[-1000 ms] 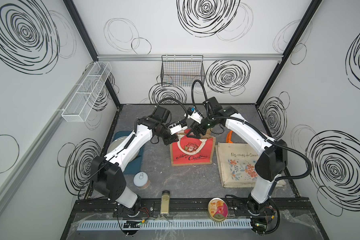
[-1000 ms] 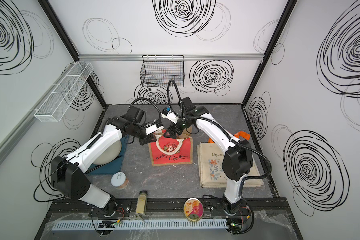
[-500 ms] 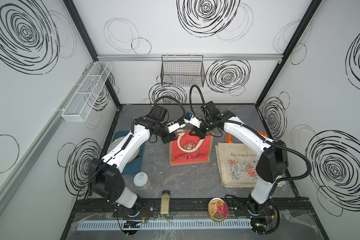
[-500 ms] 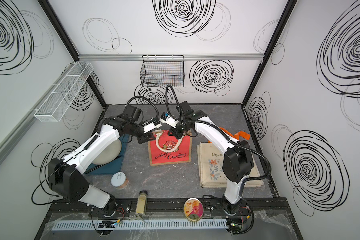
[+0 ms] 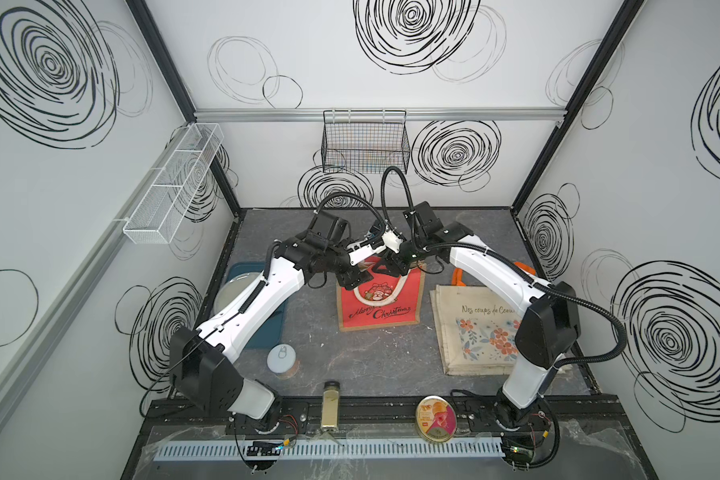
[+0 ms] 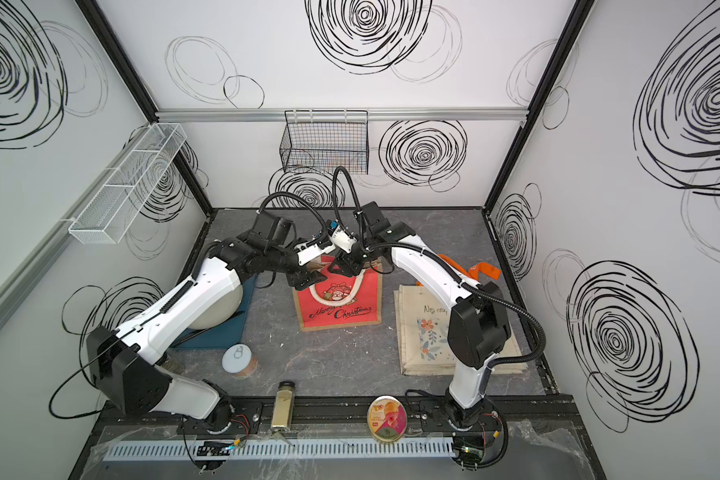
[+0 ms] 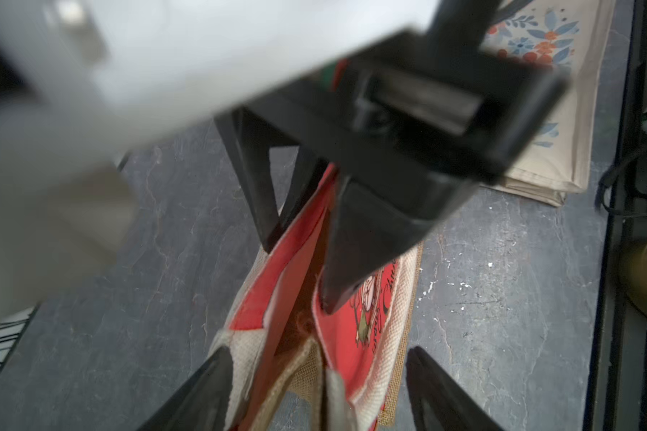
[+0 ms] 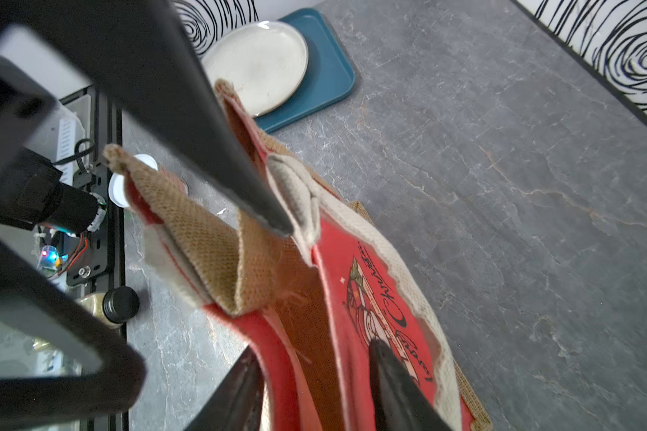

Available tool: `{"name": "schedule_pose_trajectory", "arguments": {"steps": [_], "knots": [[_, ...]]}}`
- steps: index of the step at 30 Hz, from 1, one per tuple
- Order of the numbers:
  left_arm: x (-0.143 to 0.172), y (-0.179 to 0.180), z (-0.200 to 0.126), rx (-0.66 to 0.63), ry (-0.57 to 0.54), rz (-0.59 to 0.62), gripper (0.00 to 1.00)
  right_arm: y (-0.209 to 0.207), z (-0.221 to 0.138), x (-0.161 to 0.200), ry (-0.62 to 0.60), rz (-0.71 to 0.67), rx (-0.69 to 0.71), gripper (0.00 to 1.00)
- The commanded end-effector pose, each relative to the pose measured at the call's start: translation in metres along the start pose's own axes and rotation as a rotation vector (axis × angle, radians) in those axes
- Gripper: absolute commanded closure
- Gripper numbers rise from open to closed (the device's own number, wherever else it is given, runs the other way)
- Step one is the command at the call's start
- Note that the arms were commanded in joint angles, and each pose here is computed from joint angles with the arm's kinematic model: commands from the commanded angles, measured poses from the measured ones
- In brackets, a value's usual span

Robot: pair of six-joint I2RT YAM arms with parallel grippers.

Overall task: Put away the canvas bag
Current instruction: Press the canvas bag at the center of the board.

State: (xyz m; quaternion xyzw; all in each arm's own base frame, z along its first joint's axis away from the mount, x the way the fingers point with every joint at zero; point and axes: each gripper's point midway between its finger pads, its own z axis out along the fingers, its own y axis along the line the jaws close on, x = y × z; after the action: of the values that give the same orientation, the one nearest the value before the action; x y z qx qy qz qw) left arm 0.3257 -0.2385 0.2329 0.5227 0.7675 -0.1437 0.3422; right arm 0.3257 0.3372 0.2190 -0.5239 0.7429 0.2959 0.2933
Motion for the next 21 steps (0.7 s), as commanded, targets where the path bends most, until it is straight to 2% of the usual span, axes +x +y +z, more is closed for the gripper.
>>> {"name": "schedule_pose_trajectory", "arguments": {"steps": [1,5,10,21], "knots": [[-0.004,0.001,0.007,-0.024,0.013,0.044,0.21,0.006,-0.016,-0.017,-0.091,-0.015,-0.006,0.5],[0.001,-0.002,0.02,0.01,0.063,0.043,0.28,0.005,-0.024,-0.025,-0.166,-0.006,-0.004,0.49],[0.01,-0.008,0.029,0.07,0.12,0.041,0.53,0.0,-0.043,-0.033,-0.23,-0.01,0.057,0.38],[0.018,-0.009,0.022,0.064,0.135,0.054,0.53,-0.006,-0.113,-0.042,-0.437,0.055,0.293,0.04]]}}
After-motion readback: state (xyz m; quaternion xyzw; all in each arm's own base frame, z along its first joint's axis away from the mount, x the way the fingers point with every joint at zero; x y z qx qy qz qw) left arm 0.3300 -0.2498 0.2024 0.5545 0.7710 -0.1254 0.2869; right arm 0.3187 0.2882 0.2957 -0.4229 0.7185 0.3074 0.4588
